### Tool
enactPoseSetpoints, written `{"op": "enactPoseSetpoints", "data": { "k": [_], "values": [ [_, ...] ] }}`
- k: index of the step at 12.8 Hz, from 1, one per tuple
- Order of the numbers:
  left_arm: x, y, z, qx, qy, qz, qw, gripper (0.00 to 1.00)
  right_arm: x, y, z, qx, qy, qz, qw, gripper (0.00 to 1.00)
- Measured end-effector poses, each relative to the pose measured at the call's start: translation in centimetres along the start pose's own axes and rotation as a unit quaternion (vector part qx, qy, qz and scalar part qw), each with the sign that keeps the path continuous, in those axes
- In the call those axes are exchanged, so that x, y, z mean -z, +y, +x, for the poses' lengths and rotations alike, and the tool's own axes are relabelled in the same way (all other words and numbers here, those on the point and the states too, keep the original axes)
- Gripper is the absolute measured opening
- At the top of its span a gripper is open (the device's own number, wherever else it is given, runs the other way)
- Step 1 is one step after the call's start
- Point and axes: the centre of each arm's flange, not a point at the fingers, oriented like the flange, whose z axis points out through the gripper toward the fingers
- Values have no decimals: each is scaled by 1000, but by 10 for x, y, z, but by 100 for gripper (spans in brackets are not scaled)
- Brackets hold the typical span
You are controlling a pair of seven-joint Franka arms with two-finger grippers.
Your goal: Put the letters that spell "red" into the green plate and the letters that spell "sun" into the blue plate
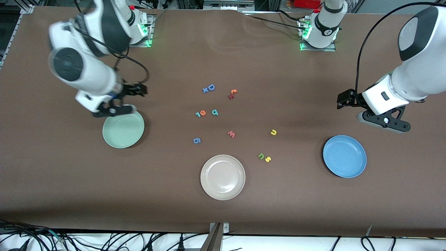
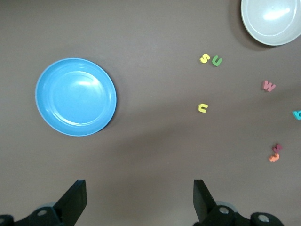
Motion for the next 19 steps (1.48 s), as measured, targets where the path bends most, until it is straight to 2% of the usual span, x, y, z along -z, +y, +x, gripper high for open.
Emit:
{"op": "enactPoseSetpoints", "data": {
  "k": [3,5,6,7,8,11,12,13,14,16,19],
  "values": [
    [-41,13,-5,-2,1,8,1000,100,-40,-76,1,-101,18,-4,995,100],
    [-68,26,-5,6,4,13,1000,100,-62,-95,6,-167,22,-2,986,100],
    [-80,33,-5,16,9,14,1000,100,-73,-100,11,-208,21,4,978,100],
    [-94,44,-6,29,14,15,999,100,-86,-107,16,-256,20,17,966,100],
    [-110,57,-7,40,18,15,999,100,-99,-119,20,-307,22,29,951,100],
    [-159,99,-7,54,30,10,998,100,-150,-167,23,-439,39,56,896,99],
    [-173,108,-4,53,32,7,998,100,-168,-181,22,-464,43,63,882,96],
    [-190,116,-1,48,32,3,998,100,-184,-192,21,-481,45,68,873,94],
    [-208,122,3,43,29,1,999,100,-196,-199,20,-488,46,69,869,94],
    [-244,134,8,31,25,-1,999,99,-208,-201,21,-496,45,66,865,72],
    [-277,144,13,-26,40,35,998,96,-226,-209,19,-494,45,64,866,65]
  ]
}}
